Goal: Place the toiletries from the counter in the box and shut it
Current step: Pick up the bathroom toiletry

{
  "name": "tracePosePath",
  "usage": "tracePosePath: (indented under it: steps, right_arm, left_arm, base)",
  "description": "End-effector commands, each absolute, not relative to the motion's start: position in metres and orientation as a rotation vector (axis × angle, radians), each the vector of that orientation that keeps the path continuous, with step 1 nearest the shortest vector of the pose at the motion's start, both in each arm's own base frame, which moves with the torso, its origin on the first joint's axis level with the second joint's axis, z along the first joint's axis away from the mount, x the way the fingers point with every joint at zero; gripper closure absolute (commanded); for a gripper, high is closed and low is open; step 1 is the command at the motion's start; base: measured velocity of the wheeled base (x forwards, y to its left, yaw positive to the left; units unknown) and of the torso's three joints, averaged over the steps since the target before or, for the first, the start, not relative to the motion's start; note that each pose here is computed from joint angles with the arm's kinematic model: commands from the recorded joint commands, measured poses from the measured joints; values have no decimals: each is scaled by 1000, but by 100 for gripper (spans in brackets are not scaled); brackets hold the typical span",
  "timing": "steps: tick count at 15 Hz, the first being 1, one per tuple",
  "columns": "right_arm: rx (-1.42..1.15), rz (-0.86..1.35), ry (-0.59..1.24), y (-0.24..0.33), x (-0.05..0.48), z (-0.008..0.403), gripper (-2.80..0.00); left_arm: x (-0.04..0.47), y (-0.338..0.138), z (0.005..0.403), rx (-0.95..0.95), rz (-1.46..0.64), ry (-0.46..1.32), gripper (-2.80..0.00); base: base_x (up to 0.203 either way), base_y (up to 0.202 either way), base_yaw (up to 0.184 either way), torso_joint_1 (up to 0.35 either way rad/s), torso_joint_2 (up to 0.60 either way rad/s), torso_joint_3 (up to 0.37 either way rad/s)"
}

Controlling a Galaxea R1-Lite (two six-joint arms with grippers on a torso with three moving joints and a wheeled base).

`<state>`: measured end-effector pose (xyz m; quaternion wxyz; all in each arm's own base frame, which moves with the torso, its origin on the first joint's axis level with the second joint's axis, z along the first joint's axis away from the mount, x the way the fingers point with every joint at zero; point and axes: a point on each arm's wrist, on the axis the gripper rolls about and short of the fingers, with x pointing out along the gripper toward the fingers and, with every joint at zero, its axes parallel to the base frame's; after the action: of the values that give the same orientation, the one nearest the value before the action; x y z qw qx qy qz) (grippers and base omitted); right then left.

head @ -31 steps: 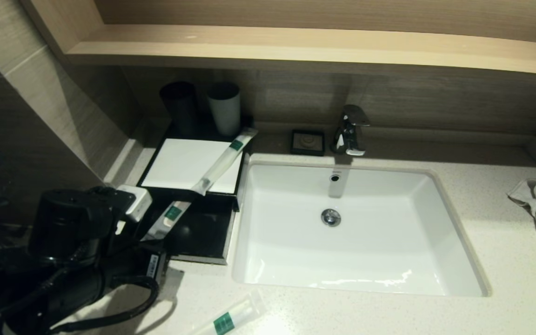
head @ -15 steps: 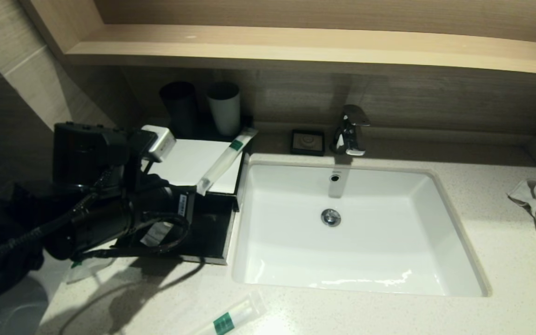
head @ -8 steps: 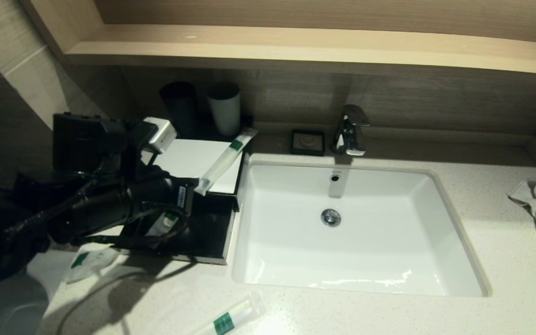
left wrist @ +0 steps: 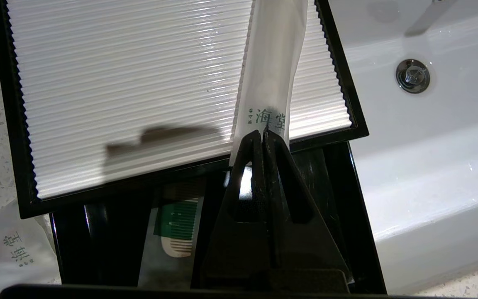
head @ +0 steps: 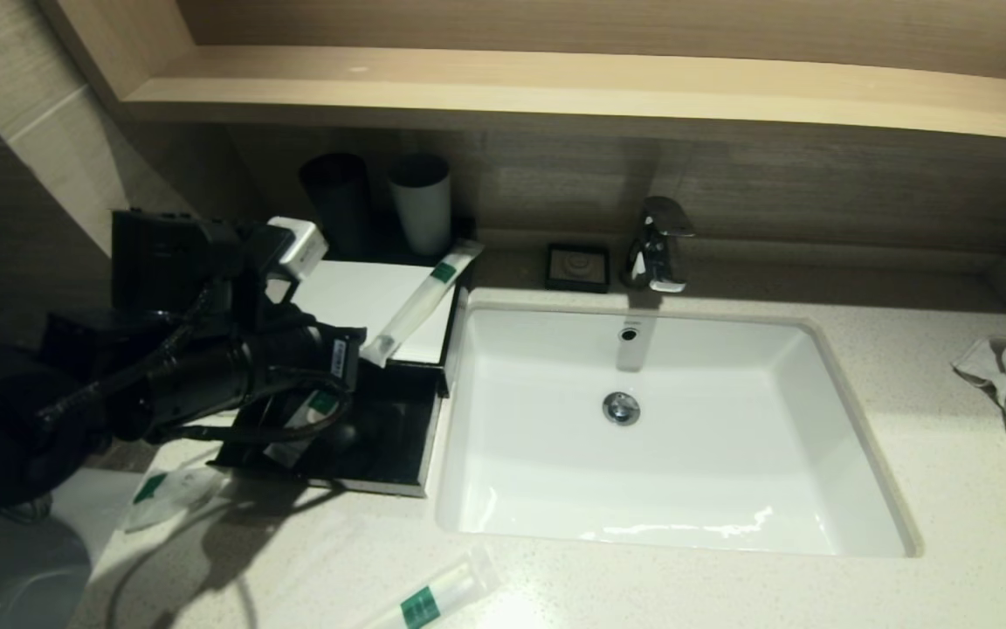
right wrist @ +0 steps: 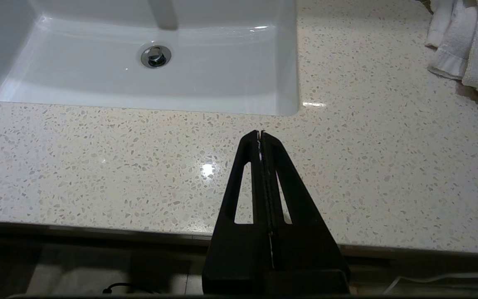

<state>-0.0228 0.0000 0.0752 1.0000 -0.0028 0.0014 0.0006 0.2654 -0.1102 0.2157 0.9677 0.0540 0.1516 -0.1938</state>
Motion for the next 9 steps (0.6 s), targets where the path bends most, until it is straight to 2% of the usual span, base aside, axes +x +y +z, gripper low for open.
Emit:
tracePosePath:
  steps: [1,9]
  right_arm:
    - [-6,2,3,0,-23,75,0]
    - [-6,2,3,0,-23,75,0]
  left_arm:
    - [269,-112,211,111,-392,320,0]
    - [277,-116,206,109,-392,298,0]
  base:
    - [0,0,0,0,0,0]
    - [0,0,0,0,0,0]
